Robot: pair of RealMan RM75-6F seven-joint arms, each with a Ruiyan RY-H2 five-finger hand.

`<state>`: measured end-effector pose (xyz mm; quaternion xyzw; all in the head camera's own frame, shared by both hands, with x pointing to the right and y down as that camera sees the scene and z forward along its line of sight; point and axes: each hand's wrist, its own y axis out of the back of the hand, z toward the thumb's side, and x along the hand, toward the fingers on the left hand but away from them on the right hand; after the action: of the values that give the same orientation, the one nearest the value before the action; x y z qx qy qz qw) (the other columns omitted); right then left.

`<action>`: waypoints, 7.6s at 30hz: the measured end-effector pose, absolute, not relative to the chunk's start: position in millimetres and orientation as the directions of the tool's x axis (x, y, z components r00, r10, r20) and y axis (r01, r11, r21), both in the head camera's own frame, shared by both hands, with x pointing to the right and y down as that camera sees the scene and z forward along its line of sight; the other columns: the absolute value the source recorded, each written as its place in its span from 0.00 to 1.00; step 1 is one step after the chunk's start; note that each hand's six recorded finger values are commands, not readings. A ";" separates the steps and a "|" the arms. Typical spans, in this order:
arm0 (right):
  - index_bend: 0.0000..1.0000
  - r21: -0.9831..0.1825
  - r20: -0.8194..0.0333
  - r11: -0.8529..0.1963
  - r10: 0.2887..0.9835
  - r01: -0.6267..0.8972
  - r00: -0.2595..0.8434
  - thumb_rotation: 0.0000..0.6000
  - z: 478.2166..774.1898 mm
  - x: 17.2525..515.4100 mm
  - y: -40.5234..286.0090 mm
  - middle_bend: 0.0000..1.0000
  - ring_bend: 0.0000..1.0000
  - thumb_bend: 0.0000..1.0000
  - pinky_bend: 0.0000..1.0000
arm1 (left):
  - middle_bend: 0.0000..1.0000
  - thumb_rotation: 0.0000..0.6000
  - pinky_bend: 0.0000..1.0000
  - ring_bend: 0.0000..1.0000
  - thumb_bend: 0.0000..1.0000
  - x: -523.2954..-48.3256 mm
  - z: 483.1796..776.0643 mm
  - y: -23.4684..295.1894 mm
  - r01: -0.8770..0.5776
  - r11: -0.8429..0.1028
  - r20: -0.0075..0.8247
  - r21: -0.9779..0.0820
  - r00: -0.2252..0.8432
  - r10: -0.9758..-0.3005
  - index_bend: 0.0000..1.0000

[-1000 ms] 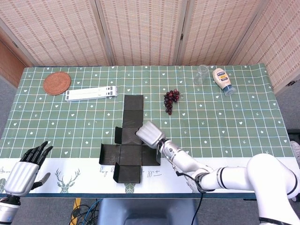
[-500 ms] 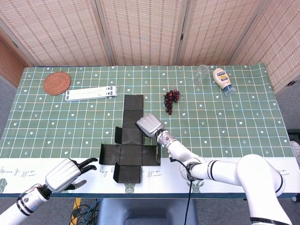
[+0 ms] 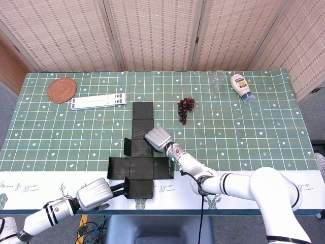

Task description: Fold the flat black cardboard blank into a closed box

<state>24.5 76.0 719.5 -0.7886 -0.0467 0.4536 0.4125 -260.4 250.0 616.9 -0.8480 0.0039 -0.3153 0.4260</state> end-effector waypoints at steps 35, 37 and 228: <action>0.44 -0.725 -0.646 -0.618 0.455 -0.305 0.614 1.00 732.1 11.9 77.6 0.45 0.90 0.84 1.00 | 0.15 1.00 0.82 0.80 0.26 -255.0 644.1 264.7 0.369 -0.610 0.599 -0.701 0.770 -0.221 0.26; 0.44 -0.719 -0.659 -0.613 0.450 -0.328 0.603 1.00 735.6 15.7 78.6 0.45 0.90 0.84 1.00 | 0.15 1.00 0.82 0.80 0.26 -256.0 645.5 265.7 0.381 -0.606 0.606 -0.698 0.766 -0.217 0.27; 0.30 -0.660 -0.746 -0.712 0.582 -0.240 0.323 1.00 727.5 240.0 109.8 0.36 0.90 0.54 1.00 | 0.14 1.00 0.83 0.75 0.21 -269.6 703.6 188.8 0.249 -0.546 0.564 -0.800 0.622 -0.543 0.19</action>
<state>240.0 109.8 727.5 -0.7290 -0.1174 0.5697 0.3608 -269.6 188.8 703.6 -0.7703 0.0956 -0.4241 0.4666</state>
